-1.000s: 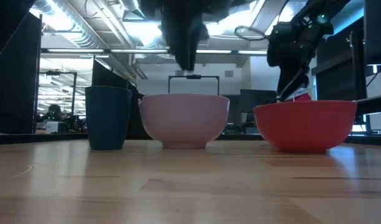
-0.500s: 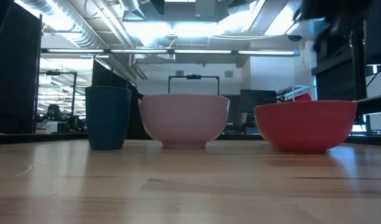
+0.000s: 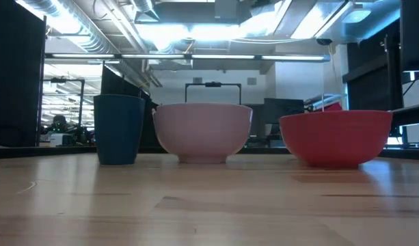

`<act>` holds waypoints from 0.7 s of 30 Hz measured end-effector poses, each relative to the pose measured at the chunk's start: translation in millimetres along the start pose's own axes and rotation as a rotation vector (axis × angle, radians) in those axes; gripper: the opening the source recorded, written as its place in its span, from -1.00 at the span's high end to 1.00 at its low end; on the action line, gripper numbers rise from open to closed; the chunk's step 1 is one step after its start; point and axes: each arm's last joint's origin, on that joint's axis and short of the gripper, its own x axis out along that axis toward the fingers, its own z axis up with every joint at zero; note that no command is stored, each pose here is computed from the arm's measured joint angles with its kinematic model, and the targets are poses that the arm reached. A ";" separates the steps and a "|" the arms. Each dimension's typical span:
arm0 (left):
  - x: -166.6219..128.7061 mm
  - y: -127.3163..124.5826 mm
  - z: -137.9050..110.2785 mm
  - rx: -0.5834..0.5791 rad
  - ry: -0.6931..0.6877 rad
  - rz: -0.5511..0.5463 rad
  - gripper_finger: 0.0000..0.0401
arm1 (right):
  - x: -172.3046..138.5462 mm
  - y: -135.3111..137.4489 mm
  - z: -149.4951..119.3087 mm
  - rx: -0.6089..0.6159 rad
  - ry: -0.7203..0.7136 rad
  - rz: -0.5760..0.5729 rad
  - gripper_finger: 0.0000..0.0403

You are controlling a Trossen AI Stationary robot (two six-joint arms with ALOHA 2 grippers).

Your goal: Nest bowls inside each other

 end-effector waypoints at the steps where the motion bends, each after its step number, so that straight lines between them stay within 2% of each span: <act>1: -6.2 2.1 -3.2 -0.009 -0.016 0.000 0.34 | 5.9 6.8 -6.9 -0.007 0.012 -0.018 -0.11; 3: -15.1 5.2 -8.0 -0.021 -0.039 0.003 0.34 | 16.6 17.7 -15.8 -0.011 0.029 -0.043 -0.10; 9: -21.5 8.2 -11.8 -0.004 -0.055 0.008 0.34 | 35.4 30.2 -13.3 -0.002 0.047 -0.061 -0.09; 15: -21.1 8.0 -11.6 0.025 -0.054 0.009 0.34 | 51.0 22.4 -16.3 0.023 0.072 -0.106 -0.09; 18: -20.9 8.0 -11.5 0.024 -0.053 0.009 0.34 | 62.0 18.4 -18.9 0.039 0.106 -0.076 -0.08; 21: -21.0 8.0 -11.6 0.025 -0.053 0.009 0.34 | 65.9 16.4 -19.7 0.053 0.109 -0.073 0.10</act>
